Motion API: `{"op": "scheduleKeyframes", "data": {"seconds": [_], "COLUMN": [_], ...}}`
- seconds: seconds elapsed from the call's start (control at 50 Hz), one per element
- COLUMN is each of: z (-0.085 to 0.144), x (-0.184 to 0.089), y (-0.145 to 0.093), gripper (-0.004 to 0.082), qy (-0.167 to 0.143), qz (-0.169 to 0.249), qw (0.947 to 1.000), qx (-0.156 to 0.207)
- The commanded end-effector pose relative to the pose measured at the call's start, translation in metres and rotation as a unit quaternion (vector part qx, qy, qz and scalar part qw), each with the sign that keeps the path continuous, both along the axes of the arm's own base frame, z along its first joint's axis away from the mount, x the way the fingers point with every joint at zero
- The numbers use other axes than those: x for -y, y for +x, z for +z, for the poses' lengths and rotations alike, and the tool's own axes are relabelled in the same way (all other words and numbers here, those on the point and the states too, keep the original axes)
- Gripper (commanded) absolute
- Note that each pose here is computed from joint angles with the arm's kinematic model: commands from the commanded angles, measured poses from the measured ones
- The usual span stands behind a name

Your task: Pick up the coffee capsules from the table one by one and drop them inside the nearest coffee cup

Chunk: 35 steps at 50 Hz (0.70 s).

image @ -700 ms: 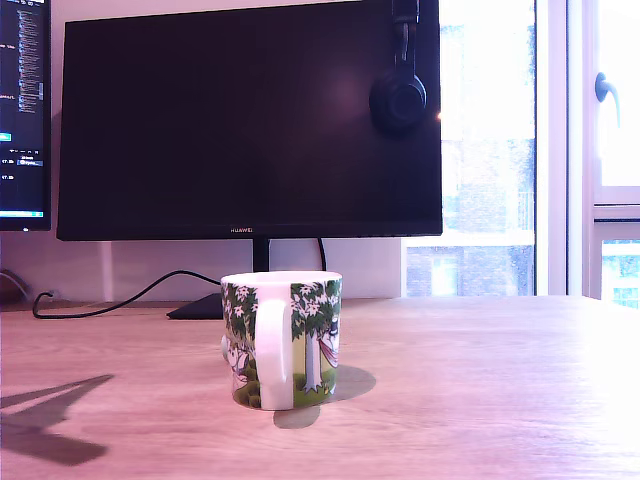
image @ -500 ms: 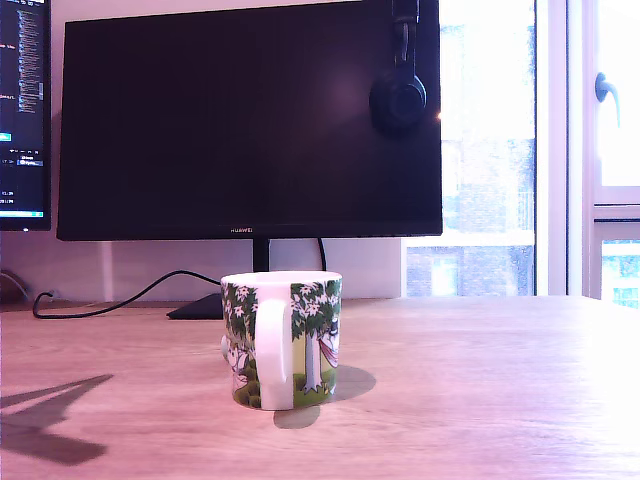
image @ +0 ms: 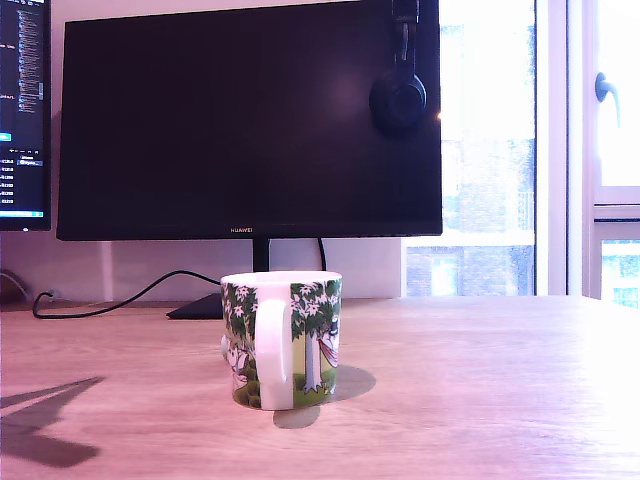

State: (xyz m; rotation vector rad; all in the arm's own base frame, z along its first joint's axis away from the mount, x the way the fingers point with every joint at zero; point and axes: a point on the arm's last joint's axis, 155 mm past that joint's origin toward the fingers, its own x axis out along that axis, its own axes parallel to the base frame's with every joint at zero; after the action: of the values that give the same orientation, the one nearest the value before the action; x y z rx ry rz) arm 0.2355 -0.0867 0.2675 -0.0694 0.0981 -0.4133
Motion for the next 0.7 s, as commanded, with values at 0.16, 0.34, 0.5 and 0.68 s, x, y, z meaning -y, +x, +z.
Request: {"op": "scheduleKeyframes", "data": {"seconds": [0.16,0.34,0.5,0.68], "z": [-0.043,-0.065,-0.084,-0.098], "x": [0.023,0.041,0.053,0.060], "y": [0.012,0.020,0.022,0.023], "gripper": [-0.0014,-0.0014,-0.0015,-0.0016], "qy": [0.012,0.026,0.045,0.055], "qz": [-0.053,-0.090,-0.113,-0.126], "qw": [0.9952,0.9884,0.9817,0.9759], "qx": [-0.082,-0.120,-0.146,-0.170]}}
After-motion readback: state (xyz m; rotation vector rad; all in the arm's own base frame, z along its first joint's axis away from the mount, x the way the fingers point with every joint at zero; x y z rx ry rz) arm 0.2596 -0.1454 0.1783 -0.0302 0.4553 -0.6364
